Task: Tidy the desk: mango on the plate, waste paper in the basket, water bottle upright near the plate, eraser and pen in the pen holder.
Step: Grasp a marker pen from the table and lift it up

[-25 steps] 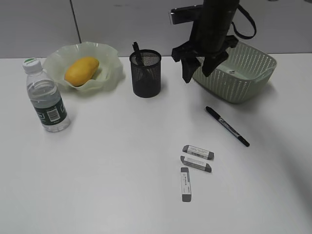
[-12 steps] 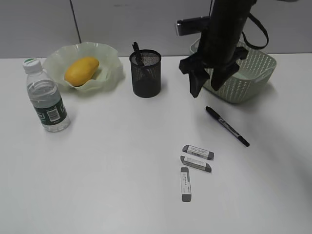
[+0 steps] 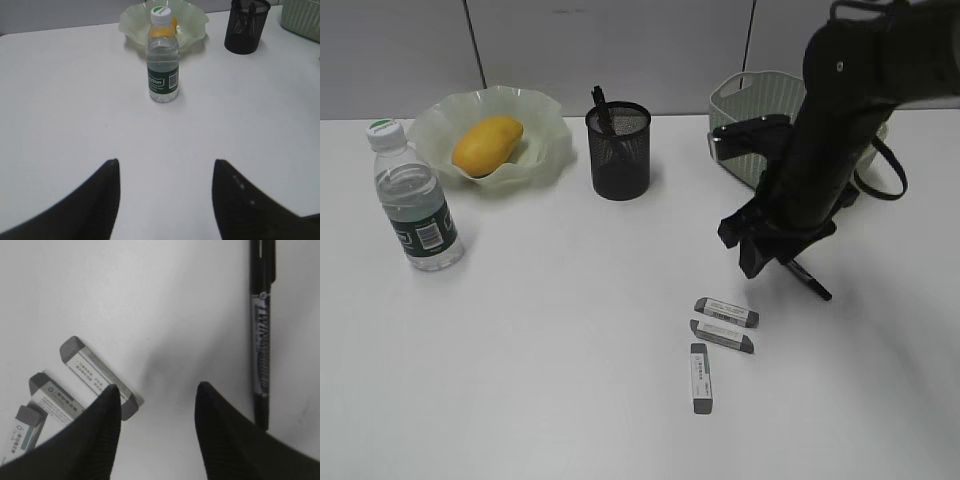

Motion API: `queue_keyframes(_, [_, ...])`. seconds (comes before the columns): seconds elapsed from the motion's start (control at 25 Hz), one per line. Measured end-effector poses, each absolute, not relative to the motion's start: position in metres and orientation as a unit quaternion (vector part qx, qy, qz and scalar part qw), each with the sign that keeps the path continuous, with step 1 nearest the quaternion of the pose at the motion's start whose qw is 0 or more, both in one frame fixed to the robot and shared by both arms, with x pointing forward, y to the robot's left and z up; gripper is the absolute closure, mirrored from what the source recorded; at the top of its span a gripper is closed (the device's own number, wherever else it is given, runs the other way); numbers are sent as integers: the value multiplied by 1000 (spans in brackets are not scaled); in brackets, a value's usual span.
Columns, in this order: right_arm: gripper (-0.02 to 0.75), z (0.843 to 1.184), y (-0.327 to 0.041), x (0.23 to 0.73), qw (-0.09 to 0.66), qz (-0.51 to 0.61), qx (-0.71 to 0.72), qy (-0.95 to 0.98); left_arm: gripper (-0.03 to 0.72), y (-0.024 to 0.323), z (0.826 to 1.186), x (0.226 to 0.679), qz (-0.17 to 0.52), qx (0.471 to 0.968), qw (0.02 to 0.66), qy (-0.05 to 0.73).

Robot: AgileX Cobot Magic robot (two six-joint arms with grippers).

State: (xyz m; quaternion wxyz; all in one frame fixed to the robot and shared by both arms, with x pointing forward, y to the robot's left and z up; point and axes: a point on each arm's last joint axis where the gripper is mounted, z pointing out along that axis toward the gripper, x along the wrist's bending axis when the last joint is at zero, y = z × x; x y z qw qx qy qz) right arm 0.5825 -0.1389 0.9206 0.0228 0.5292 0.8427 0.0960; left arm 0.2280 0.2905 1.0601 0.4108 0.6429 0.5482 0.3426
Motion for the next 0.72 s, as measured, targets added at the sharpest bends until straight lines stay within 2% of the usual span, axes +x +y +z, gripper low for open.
queue_keyframes(0.24, [360, 901, -161, 580, 48, 133, 552, 822, 242, 290, 1060, 228, 343, 643, 411, 548])
queue_keyframes(0.72, [388, 906, -179, 601, 116, 185, 537, 815, 242, 290, 1060, 228, 343, 643, 411, 548])
